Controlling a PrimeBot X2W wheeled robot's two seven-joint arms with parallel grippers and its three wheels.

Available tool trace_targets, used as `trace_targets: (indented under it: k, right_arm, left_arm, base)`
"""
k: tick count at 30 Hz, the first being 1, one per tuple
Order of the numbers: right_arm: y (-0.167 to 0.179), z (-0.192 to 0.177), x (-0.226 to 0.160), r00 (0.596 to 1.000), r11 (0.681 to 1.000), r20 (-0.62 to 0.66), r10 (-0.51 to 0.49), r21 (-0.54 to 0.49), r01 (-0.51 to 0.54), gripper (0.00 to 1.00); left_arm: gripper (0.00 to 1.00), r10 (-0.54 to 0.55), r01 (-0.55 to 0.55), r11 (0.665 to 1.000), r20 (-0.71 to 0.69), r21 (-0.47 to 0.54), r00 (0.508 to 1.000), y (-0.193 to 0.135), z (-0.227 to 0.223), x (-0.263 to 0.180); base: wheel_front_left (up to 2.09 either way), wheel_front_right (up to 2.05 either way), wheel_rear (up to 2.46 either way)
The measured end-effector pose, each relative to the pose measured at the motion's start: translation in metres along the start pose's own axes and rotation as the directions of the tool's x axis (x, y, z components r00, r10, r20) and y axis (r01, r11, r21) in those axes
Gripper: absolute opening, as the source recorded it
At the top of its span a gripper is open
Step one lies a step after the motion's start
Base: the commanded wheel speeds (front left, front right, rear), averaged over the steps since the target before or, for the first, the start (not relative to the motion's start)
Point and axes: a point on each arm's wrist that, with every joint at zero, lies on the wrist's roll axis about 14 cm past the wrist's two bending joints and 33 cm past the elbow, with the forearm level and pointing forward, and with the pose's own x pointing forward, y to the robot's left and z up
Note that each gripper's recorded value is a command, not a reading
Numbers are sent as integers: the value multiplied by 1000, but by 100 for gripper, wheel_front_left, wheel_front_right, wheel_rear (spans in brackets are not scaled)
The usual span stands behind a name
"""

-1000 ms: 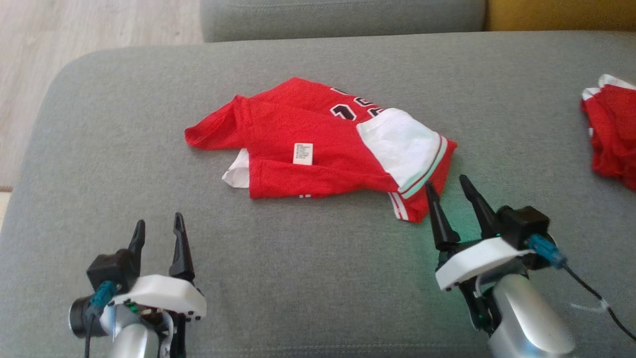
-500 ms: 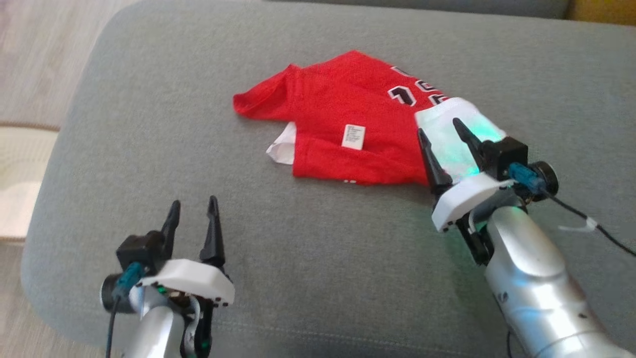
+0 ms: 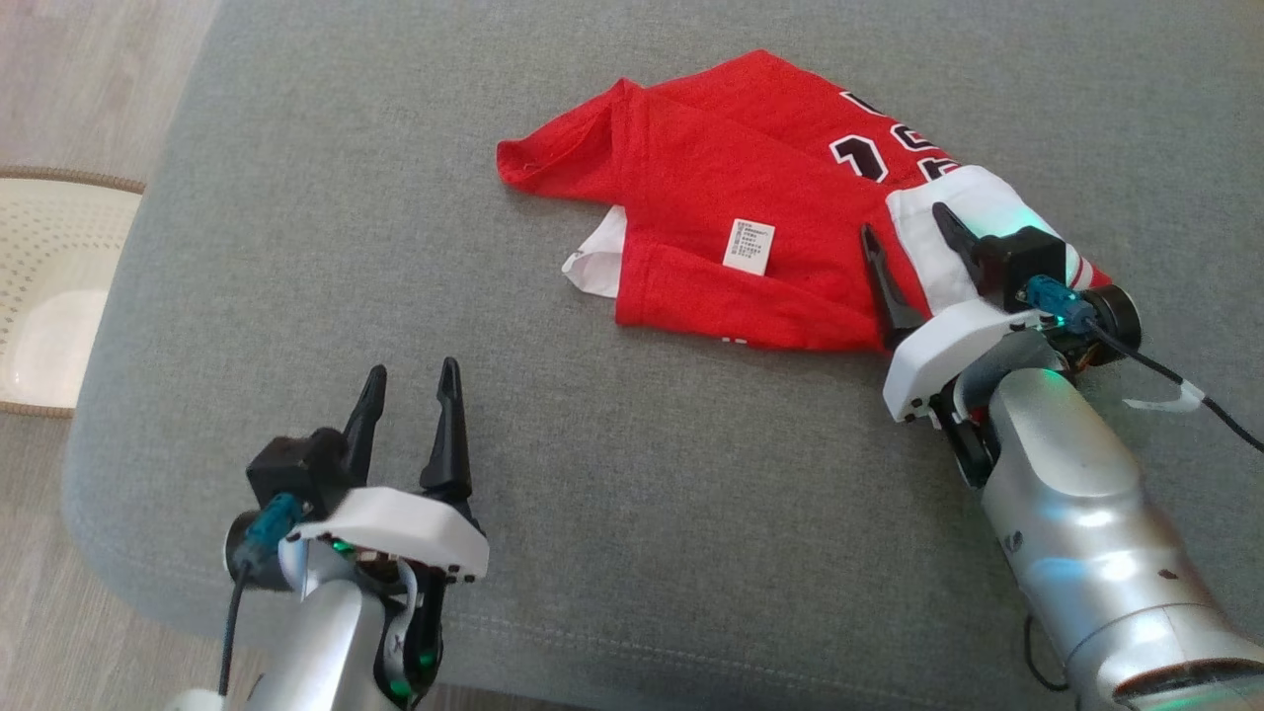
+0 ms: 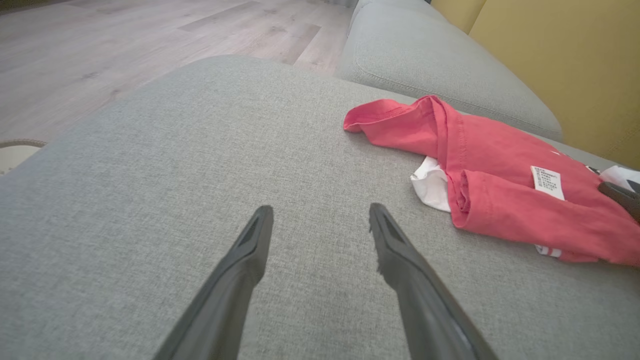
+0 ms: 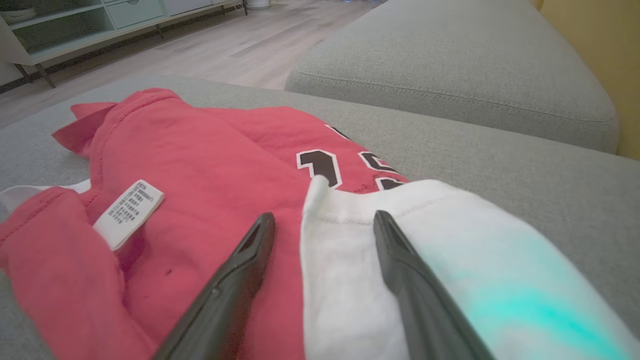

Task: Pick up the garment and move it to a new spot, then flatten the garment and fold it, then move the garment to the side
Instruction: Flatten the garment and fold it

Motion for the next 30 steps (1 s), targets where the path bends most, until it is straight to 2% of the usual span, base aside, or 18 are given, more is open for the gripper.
trace_targets:
  k: [17,19,20,21,24,26,27,28,30]
  right_arm:
    - [-22,6,-2,998,998,34,-57,24,57,98]
    - [-24,4,-2,998,998,31,-63,30,62,88]
    - [-25,3,-2,997,997,27,-66,34,66,70]
    - [-26,1,-2,997,997,24,-73,41,72,56]
    - [-31,-3,-3,996,994,12,-89,58,88,35]
    - [-35,-5,-4,994,992,6,-105,74,104,27]
    - [-37,-6,-5,994,991,5,-111,79,111,20]
    - [-39,-7,-6,993,989,3,-118,84,118,3]
    - [-42,-6,-7,991,987,3,-130,93,129,0]
  left_arm:
    - [100,-41,41,999,-16,-13,999,-14,-5,10]
    - [100,-43,43,999,-18,-14,999,-15,-6,11]
    - [100,-43,43,999,-18,-14,999,-15,-6,11]
    - [100,-43,42,999,-18,-19,999,-15,-6,12]
    - [100,-49,48,999,-20,-22,999,-16,-6,12]
    - [100,-50,50,999,-19,-21,999,-16,-6,14]
    - [100,-51,50,999,-16,-21,999,-16,-5,14]
    - [100,-51,51,998,-15,-21,999,-16,-4,14]
    - [100,-51,51,999,-17,-20,999,-16,-5,14]
  base:
    - [0,0,0]
    - [0,0,0]
    - [0,0,0]
    - [0,0,0]
    - [0,0,0]
    - [0,0,0]
    - [0,0,0]
    - [0,0,0]
    - [0,0,0]
